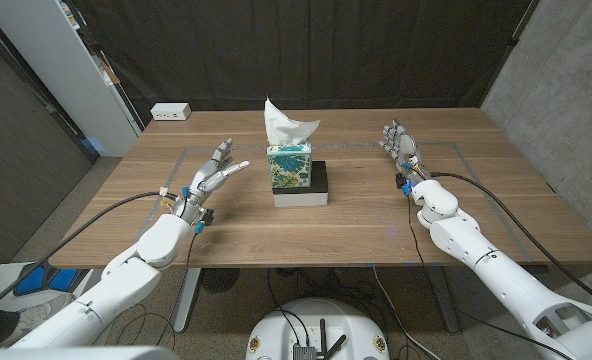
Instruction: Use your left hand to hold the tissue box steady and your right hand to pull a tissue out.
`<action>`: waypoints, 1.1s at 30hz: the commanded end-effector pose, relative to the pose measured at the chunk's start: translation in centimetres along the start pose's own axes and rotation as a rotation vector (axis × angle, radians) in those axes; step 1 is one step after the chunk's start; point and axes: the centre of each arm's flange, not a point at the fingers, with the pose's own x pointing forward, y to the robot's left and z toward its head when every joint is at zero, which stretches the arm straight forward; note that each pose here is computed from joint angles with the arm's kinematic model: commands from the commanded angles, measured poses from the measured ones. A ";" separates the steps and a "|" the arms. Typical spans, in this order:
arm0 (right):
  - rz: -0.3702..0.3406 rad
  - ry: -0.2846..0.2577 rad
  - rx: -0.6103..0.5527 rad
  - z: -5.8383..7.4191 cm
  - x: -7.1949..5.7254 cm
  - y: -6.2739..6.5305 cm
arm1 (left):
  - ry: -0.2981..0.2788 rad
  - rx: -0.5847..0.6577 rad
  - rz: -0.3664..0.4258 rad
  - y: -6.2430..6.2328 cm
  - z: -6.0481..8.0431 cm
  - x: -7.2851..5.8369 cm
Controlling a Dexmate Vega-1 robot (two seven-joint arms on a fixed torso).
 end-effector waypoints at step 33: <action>-0.011 -0.036 -0.037 1.3 -1.9 0.9 | 0.010 0.159 -0.344 -0.2 2.7 5.0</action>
